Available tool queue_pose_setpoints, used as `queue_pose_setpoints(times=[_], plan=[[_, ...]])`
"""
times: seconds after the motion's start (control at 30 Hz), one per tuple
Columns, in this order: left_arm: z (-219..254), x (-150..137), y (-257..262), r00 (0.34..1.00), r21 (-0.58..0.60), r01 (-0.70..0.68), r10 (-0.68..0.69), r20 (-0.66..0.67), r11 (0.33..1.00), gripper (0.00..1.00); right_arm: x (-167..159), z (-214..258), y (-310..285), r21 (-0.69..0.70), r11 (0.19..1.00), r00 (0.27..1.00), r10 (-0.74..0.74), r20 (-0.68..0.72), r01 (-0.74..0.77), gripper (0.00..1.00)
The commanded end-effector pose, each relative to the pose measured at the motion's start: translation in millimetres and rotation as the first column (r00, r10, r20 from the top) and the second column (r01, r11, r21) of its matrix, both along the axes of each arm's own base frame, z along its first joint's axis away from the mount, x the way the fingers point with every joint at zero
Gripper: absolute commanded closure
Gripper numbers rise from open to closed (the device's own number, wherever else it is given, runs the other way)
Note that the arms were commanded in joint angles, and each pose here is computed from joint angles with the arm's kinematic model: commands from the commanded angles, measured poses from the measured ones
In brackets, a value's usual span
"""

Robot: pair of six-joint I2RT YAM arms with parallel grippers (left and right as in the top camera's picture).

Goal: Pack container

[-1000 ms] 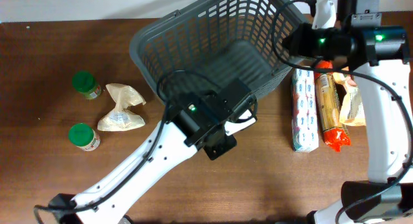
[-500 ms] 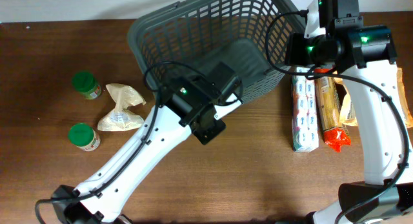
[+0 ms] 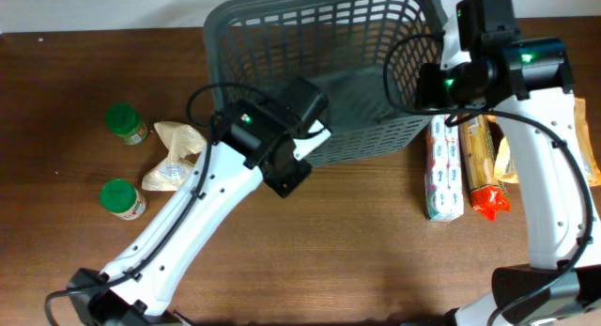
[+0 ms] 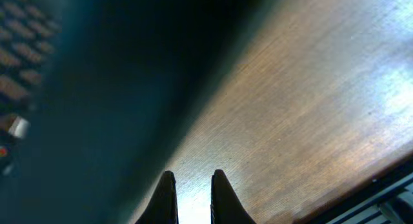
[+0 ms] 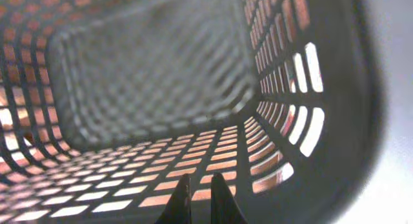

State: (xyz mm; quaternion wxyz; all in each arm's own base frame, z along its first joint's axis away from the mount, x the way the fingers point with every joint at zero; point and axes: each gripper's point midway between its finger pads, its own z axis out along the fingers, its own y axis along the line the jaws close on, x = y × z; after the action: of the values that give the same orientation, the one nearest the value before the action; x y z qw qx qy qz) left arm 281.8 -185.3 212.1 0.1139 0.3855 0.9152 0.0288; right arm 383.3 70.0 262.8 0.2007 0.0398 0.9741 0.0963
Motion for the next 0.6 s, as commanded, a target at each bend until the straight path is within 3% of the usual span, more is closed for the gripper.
queue_pose_setpoints(times=[0.0, 0.17, 0.33, 0.57], plan=[[-3.5, 10.9, 18.6, 0.995, 0.013, -0.103, 0.103, 0.005, 0.995, 0.98, -6.1, -8.1, 10.2, -0.021, 0.999, 0.999, 0.024, -0.031, -0.025, 0.96], [-3.8, 17.2, 33.9, 0.987, 0.015, -0.158, 0.158, -0.001, 0.987, 0.98, -9.0, -7.5, 21.8, -0.022, 0.998, 0.998, 0.055, -0.03, -0.055, 0.96], [5.3, 5.2, 44.2, 0.976, 0.016, -0.218, 0.218, -0.017, 0.976, 0.98, -3.9, 18.4, 13.9, -0.023, 0.999, 0.999, 0.03, 0.044, -0.029, 0.96], [70.6, -4.3, 62.8, 0.931, -0.16, -0.331, 0.35, 0.107, 0.93, 0.98, 7.5, 79.8, -37.6, -0.03, 0.993, 0.97, -0.106, 0.219, 0.115, 0.96]])
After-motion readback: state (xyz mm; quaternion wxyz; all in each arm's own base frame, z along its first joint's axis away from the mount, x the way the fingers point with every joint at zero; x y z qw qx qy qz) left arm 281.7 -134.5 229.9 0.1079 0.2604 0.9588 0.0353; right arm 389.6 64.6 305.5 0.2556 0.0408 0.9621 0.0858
